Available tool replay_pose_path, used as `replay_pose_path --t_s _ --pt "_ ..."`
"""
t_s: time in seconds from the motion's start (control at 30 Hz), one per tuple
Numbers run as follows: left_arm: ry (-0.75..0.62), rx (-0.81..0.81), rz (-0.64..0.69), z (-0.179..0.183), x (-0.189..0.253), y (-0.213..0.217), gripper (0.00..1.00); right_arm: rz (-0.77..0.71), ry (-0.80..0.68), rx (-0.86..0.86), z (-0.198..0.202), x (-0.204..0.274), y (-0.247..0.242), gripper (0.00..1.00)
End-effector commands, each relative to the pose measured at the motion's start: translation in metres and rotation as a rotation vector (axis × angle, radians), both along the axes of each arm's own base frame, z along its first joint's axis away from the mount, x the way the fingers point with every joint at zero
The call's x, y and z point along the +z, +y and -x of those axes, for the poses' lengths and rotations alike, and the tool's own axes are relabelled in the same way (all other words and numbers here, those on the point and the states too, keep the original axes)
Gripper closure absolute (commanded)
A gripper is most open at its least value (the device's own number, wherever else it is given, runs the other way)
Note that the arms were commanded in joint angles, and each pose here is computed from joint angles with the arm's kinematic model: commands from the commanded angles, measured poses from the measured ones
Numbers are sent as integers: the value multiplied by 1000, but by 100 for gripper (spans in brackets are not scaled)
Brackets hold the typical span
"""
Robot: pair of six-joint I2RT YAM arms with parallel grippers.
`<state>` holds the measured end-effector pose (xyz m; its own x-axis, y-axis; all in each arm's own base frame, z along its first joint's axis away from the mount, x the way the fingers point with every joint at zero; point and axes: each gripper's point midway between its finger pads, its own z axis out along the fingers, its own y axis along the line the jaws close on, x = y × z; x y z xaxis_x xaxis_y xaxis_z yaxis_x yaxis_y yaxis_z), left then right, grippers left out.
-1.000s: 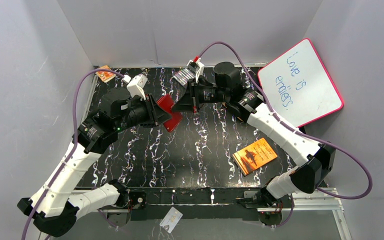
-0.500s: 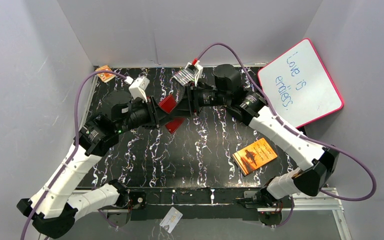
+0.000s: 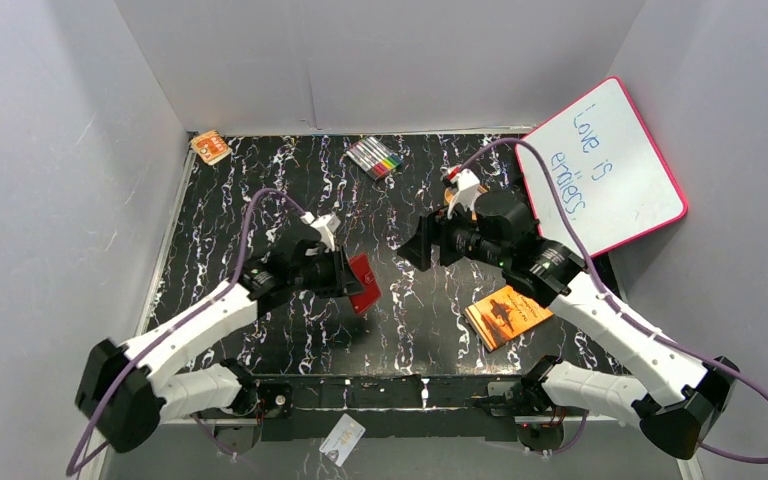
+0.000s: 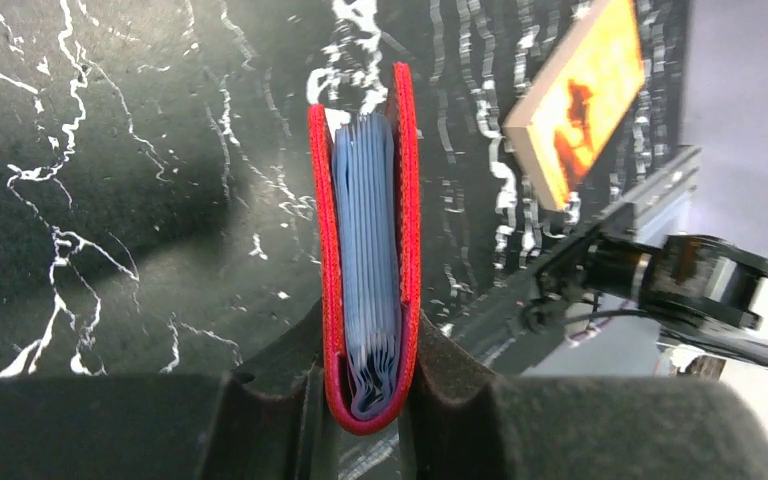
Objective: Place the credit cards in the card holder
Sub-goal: Place the card holder at the center of the board.
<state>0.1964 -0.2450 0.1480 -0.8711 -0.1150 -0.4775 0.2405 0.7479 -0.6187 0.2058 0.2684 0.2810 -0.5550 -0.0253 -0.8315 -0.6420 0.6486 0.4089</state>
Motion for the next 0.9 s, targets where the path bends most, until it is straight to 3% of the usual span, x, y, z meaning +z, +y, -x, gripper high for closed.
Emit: replay_pose_path --t_s 0.0,0.27,0.37,0.53,0.63,0.73,0.87 --pt "63 0 -36 -13 -53 -9 100 -13 -27 -63 -4 -5 -11 19" --pt "161 10 -53 -16 -98 -11 100 0 -17 -74 1 -14 -18 19" --pt "195 33 -104 -13 -114 -1 85 1 -19 -79 1 -14 -19 19" --pt "235 88 -204 -4 -129 22 44 10 -20 -96 -1 -15 -22 18" --pt "209 143 -262 -7 -121 37 28 19 -29 -132 -6 -13 -26 16" --pt "158 213 -306 -12 -100 53 18 31 -29 -197 -14 -10 -33 11" --pt "48 324 -318 -21 -60 75 15 68 -7 -324 -28 -11 -47 6"
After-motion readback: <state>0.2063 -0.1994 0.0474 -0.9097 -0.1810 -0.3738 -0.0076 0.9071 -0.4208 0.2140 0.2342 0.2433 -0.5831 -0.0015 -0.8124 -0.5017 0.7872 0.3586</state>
